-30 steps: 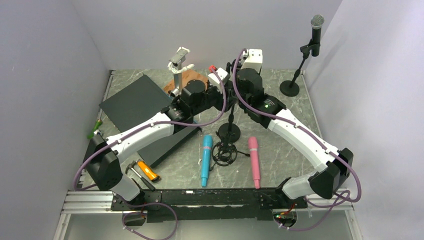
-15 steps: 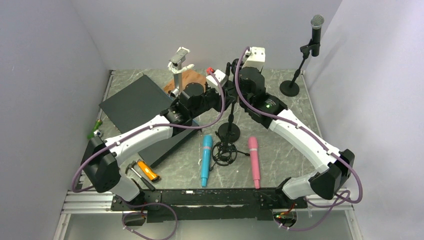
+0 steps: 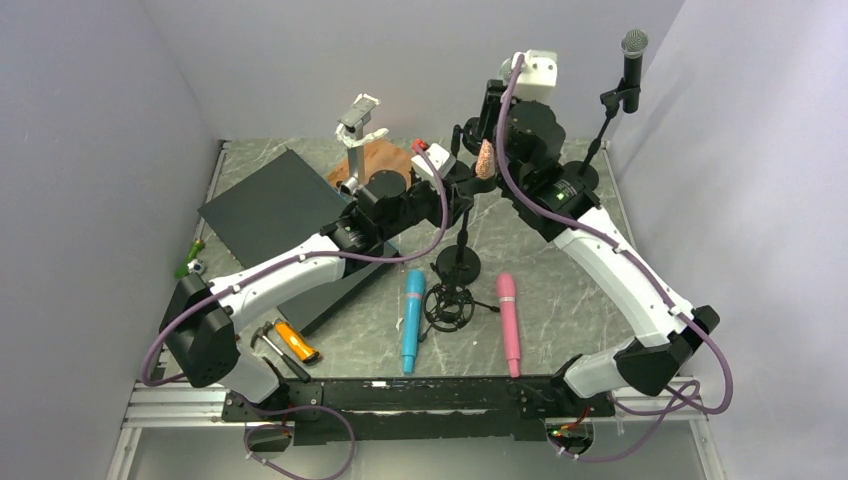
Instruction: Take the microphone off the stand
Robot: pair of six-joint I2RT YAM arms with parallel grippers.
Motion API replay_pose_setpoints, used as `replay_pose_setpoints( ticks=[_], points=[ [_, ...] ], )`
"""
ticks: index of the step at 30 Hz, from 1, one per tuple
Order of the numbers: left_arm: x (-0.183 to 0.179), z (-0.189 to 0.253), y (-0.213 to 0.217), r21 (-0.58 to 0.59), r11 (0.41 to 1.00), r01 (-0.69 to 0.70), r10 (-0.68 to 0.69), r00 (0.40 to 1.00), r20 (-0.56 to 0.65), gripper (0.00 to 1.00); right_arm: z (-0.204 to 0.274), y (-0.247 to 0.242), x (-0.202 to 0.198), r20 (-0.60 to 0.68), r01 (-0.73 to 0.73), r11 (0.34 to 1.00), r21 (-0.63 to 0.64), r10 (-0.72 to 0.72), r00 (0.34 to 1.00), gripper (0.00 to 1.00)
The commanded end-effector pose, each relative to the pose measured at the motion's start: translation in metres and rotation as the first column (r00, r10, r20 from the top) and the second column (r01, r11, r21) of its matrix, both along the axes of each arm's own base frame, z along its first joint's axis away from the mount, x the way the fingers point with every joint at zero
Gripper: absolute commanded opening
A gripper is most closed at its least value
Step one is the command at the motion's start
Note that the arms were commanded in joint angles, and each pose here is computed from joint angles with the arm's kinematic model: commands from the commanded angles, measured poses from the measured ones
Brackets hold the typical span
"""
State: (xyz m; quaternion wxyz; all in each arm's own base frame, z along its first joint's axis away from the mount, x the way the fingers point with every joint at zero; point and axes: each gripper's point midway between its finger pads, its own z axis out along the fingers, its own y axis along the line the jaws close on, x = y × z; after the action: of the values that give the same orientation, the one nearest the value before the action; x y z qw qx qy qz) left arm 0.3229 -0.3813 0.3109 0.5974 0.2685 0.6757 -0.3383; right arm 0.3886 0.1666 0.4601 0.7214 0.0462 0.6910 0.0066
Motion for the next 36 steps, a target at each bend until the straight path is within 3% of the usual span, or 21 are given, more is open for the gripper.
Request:
replay_pose_setpoints(
  ticks=[1,3,4,6,8,12,15,21,29,36],
  points=[
    [-0.002,-0.023,0.007,0.059,0.998,-0.01,0.013,0.998,-0.061,0.0,0.094,-0.063,-0.022,0.202,0.162,0.987,0.022,-0.163,0.966,0.0],
    [-0.002,-0.023,0.007,0.064,0.998,-0.016,0.021,0.997,-0.075,0.0,0.104,-0.079,-0.03,0.222,0.2,0.98,0.014,-0.198,0.955,0.0],
    [-0.002,-0.023,0.009,0.07,0.997,-0.022,0.028,0.996,-0.084,0.05,0.107,-0.087,-0.034,0.227,0.219,0.976,0.011,-0.215,0.95,0.0],
    [-0.003,-0.022,0.008,0.073,0.997,-0.013,0.019,0.996,-0.086,0.36,0.104,-0.104,-0.04,0.228,0.255,0.967,0.005,-0.249,0.941,0.0],
    [-0.004,-0.019,0.008,0.064,0.998,-0.011,0.017,0.996,-0.084,0.57,0.102,-0.12,-0.049,0.23,0.279,0.96,0.02,-0.276,0.933,0.0],
    [-0.006,-0.011,0.009,0.044,0.999,-0.013,0.016,0.996,-0.084,0.79,0.087,-0.148,-0.068,0.218,0.314,0.948,0.053,-0.318,0.923,0.0],
    [-0.009,-0.005,0.005,0.069,0.997,0.02,-0.015,0.997,-0.075,0.89,0.065,-0.163,-0.078,0.193,0.345,0.936,0.069,-0.352,0.916,0.0],
    [-0.018,0.008,0.002,0.095,0.993,0.074,-0.068,0.996,-0.063,0.99,0.007,-0.179,-0.083,0.093,0.391,0.919,0.047,-0.394,0.915,0.0],
    [-0.039,0.031,0.009,0.079,0.988,0.134,-0.127,0.987,-0.094,0.99,-0.078,-0.185,-0.072,-0.108,0.397,0.917,-0.043,-0.399,0.91,0.0],
    [-0.06,0.077,0.055,0.045,0.997,0.058,-0.059,0.998,0.024,0.99,-0.153,-0.175,-0.063,-0.342,0.334,0.929,-0.159,-0.369,0.864,0.0]
  ],
)
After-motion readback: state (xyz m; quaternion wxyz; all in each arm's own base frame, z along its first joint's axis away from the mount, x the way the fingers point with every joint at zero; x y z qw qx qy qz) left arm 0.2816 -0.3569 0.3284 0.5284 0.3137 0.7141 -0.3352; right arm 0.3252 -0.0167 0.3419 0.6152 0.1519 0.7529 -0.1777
